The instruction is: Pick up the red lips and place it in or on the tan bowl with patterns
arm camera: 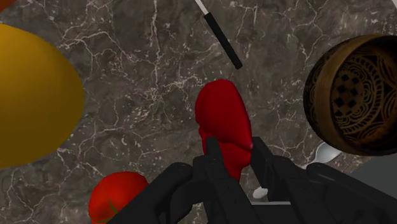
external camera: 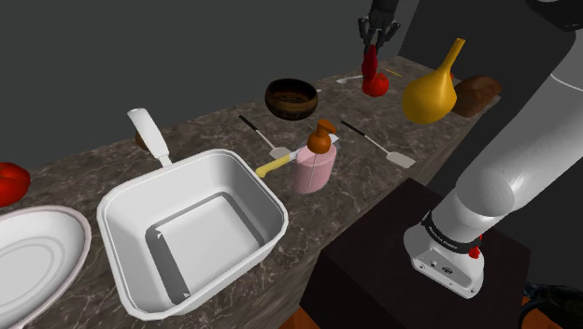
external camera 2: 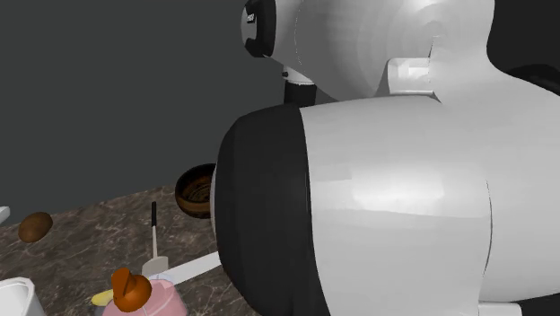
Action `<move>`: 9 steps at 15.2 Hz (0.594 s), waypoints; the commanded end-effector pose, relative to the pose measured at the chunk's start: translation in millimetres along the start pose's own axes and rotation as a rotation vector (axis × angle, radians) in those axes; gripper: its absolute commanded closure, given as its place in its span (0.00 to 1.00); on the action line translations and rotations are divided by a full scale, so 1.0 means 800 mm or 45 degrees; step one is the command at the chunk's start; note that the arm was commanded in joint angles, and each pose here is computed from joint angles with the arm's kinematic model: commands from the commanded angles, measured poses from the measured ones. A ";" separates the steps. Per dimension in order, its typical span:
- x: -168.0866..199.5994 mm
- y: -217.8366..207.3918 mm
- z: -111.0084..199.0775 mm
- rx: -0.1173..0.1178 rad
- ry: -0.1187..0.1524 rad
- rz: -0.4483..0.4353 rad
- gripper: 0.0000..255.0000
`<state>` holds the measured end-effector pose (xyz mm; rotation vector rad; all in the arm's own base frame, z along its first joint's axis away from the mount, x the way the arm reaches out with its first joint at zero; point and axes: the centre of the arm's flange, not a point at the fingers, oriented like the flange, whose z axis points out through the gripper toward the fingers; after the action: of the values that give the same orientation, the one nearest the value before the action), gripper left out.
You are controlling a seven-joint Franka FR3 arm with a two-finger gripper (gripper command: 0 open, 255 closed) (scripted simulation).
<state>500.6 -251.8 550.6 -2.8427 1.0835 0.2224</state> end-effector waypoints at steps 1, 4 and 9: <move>-0.007 -0.030 0.000 0.000 0.001 0.002 1.00; -0.018 -0.078 0.001 0.000 0.001 0.002 1.00; -0.035 -0.159 0.002 0.000 0.001 0.002 1.00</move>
<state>556.8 -150.6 557.9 -2.8431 1.0839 0.2217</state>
